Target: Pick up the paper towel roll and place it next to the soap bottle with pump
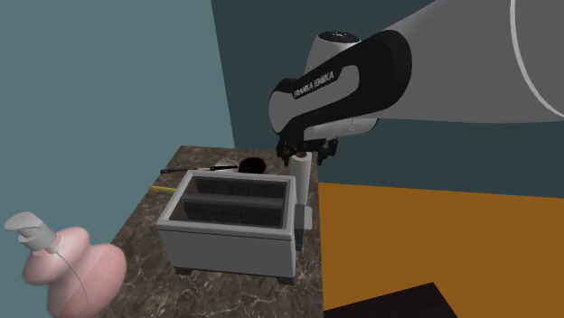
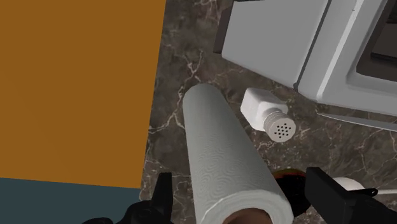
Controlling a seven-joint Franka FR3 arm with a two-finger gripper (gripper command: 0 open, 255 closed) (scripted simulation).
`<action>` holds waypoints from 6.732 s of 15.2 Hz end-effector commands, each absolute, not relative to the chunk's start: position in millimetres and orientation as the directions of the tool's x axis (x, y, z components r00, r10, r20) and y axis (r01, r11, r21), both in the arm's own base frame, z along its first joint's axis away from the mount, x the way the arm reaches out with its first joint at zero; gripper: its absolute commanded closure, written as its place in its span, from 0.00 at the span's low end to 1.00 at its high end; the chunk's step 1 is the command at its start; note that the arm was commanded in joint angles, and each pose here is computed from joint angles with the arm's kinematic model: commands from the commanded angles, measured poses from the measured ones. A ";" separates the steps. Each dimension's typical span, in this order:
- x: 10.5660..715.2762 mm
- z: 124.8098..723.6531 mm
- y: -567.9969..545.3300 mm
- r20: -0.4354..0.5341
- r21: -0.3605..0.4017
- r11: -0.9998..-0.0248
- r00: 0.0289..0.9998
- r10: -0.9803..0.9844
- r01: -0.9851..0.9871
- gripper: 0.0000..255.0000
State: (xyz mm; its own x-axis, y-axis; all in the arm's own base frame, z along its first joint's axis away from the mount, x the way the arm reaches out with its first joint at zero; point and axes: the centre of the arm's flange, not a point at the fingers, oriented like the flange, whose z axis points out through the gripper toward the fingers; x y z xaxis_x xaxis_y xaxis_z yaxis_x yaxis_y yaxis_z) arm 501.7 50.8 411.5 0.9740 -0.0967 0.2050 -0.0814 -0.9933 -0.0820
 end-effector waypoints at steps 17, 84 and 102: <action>502.9 403.5 51.7 0.206 -0.082 -0.993 0.974 -0.097 -0.081 1.00; 503.0 752.0 51.6 0.206 -0.082 -0.993 0.974 -0.097 -0.081 1.00; 415.8 768.2 214.6 0.206 -0.082 -0.993 0.974 -0.097 -0.081 1.00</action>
